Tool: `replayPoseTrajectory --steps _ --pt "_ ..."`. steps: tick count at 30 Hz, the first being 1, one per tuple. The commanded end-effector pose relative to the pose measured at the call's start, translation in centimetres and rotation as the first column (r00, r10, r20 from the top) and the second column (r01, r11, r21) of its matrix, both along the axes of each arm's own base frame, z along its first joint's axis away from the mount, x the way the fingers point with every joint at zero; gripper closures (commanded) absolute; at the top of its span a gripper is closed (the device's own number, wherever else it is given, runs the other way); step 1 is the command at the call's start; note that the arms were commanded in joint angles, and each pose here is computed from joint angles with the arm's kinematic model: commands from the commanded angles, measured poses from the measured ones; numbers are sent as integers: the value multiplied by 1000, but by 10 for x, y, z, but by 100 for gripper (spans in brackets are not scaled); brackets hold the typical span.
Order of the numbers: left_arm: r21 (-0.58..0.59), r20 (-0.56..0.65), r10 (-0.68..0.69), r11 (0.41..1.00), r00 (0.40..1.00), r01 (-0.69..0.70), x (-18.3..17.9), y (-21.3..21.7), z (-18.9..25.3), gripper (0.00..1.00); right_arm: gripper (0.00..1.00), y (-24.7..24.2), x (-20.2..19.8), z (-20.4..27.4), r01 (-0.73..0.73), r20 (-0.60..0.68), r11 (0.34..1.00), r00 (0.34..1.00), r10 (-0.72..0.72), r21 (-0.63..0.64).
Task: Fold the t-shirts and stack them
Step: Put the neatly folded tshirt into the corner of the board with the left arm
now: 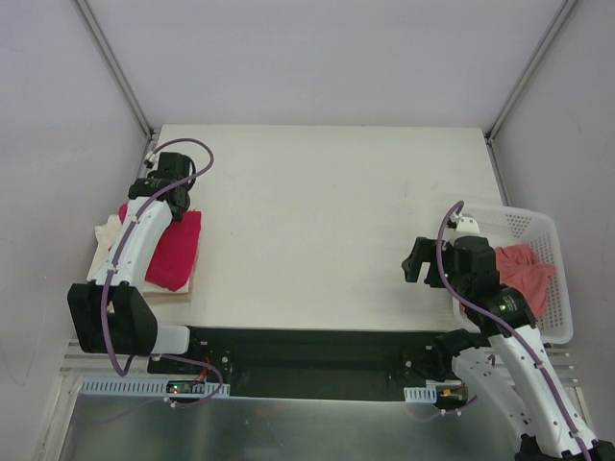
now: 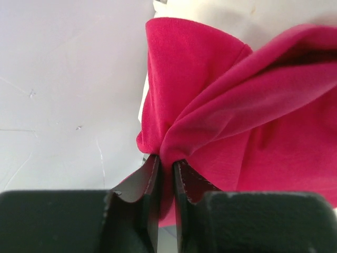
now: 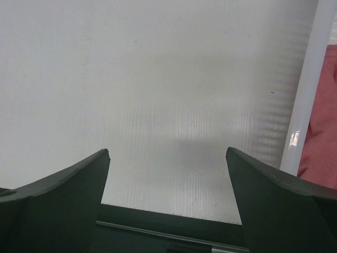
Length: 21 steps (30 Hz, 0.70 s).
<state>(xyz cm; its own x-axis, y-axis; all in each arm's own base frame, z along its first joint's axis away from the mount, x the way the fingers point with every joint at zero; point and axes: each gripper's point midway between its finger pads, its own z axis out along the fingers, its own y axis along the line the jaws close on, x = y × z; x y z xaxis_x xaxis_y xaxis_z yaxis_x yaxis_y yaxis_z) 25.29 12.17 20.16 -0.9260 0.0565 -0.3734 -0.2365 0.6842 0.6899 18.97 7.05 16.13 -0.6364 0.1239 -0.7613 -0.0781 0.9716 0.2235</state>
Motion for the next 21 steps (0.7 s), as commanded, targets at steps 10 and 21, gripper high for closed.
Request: replayPoseTrajectory --steps 10,21 --pt "28 60 139 990 989 -141 -9 27 2 1 3 4 1 2 -12 14 1000 1000 12 22" --pt "-193 250 205 968 946 -158 -7 1 27 1 3 2 3 3 7 16 1000 1000 -7 20"
